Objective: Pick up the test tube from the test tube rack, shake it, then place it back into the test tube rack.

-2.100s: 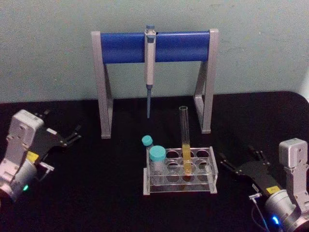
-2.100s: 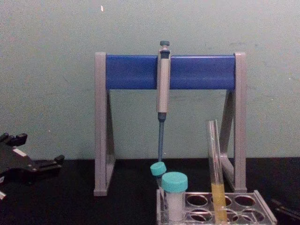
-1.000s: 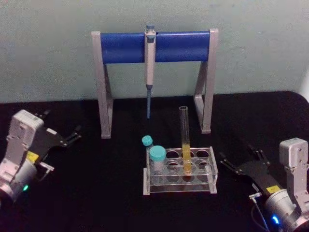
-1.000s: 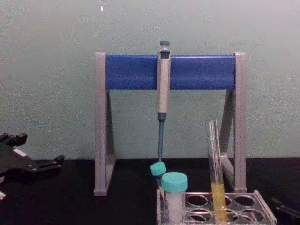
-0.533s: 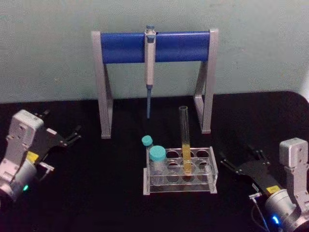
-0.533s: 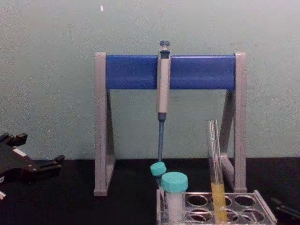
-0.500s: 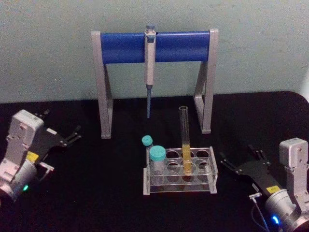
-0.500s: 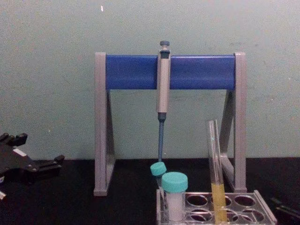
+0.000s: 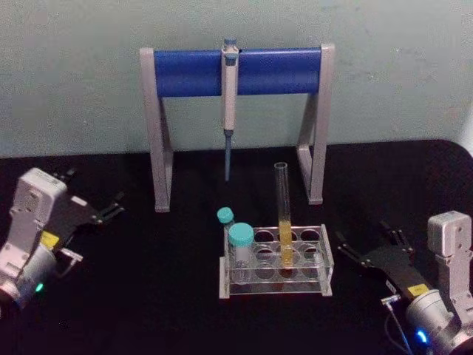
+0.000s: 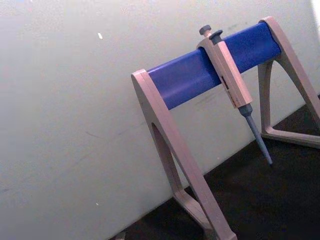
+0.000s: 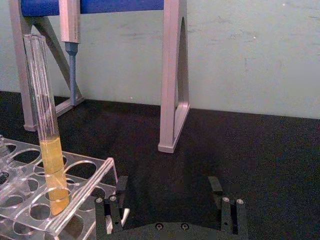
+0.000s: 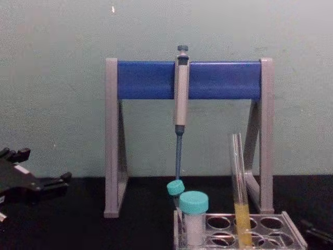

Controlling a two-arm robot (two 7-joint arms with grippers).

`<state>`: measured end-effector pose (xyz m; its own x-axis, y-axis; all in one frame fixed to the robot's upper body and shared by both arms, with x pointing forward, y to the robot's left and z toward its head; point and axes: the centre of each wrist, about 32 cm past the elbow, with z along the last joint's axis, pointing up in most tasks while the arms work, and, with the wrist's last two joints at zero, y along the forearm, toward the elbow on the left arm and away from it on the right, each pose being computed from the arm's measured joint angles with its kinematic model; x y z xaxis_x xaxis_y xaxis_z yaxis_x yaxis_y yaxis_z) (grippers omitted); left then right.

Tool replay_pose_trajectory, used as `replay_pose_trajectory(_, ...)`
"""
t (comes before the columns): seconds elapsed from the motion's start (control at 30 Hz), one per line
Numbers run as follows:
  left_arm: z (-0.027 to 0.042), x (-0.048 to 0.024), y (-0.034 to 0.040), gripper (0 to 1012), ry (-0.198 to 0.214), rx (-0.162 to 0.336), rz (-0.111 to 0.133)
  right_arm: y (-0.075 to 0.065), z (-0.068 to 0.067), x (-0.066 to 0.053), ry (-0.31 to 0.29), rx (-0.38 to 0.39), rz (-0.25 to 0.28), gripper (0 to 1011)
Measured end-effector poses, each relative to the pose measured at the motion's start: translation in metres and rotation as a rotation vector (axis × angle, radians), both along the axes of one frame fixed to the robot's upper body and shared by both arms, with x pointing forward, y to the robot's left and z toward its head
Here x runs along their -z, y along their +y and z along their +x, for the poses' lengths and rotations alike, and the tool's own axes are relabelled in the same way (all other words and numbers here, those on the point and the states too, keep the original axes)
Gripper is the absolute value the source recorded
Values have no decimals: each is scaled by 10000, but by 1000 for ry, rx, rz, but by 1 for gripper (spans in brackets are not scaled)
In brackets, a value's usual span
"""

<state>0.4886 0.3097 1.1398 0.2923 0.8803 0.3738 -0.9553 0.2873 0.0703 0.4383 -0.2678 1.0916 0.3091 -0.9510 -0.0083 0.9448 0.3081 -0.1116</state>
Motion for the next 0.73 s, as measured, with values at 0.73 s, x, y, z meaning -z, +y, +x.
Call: replay_pose_trajectory(0.73, 0, 0, 0, 1010, 0, 0, 0, 0, 0, 0, 0, 0, 0, 1000)
